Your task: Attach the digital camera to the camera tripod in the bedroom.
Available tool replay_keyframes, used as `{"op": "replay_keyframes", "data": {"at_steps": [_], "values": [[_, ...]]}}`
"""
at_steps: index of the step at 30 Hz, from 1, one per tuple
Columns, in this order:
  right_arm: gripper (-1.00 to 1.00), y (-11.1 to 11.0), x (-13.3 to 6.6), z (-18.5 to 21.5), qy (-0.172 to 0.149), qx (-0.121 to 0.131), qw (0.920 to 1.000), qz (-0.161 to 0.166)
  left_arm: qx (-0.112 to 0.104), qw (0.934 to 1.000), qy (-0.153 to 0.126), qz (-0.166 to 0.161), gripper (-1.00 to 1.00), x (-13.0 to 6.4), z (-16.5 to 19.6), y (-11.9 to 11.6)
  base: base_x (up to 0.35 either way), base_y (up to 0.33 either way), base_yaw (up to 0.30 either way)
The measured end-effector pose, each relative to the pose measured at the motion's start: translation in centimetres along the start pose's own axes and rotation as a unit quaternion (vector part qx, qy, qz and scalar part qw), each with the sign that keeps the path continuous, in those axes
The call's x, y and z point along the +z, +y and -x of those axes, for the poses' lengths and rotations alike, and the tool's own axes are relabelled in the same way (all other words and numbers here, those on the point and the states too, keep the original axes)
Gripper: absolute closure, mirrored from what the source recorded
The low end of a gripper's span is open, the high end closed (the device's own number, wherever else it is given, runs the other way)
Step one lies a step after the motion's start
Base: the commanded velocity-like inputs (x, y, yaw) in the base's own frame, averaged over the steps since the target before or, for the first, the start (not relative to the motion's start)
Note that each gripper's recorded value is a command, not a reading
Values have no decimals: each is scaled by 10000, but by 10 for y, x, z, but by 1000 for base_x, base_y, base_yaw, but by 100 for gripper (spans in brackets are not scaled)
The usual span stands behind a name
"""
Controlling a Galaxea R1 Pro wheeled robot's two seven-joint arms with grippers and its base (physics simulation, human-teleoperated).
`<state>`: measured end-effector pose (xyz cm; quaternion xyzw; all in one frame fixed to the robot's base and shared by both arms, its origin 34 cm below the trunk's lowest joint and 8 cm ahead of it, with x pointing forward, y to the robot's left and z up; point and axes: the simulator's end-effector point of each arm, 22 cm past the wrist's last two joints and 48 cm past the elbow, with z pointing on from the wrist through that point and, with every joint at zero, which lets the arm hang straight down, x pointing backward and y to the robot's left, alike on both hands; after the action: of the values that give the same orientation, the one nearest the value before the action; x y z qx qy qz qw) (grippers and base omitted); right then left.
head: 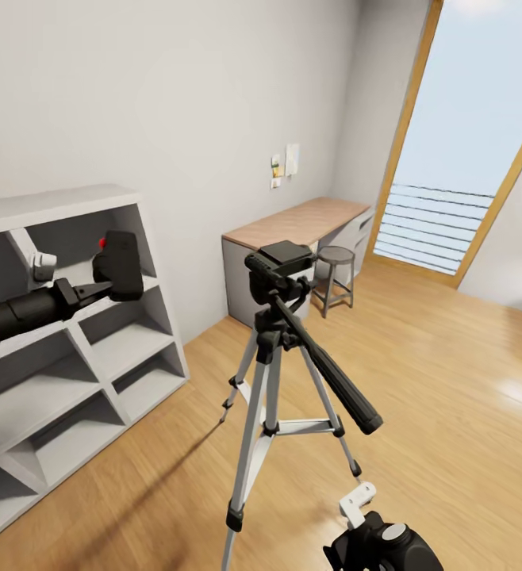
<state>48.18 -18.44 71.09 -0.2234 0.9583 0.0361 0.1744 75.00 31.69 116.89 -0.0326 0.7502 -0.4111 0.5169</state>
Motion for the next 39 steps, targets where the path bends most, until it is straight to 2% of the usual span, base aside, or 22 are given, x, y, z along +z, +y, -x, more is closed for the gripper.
{"op": "replay_keyframes", "data": {"at_steps": [4,6,10,15,24,32,39], "values": [[-100,-1,-5,2,-3,32,10000,9,45,10000,64,-2,100,5,11,-5,0,0,-215],[-100,-1,-8,2,-2,55,10000,21,80,9998,171,7,100,18,23,-7,0,0,-216],[-100,-1,-13,4,-3,58,10000,25,98,9995,299,9,100,30,33,-12,0,0,-211],[-100,0,-19,4,5,37,10000,33,55,9993,381,-20,100,34,39,-18,0,0,-179],[-100,2,-20,-2,105,18,9999,42,-156,9990,426,-58,100,21,41,-13,0,0,-47],[-100,3,-18,-7,161,13,9999,39,-425,9988,214,69,100,0,41,10,-1,0,-5],[-100,1,-18,-8,174,8,9998,22,-510,9985,141,101,100,-7,40,17,-91,76,-1]]}}
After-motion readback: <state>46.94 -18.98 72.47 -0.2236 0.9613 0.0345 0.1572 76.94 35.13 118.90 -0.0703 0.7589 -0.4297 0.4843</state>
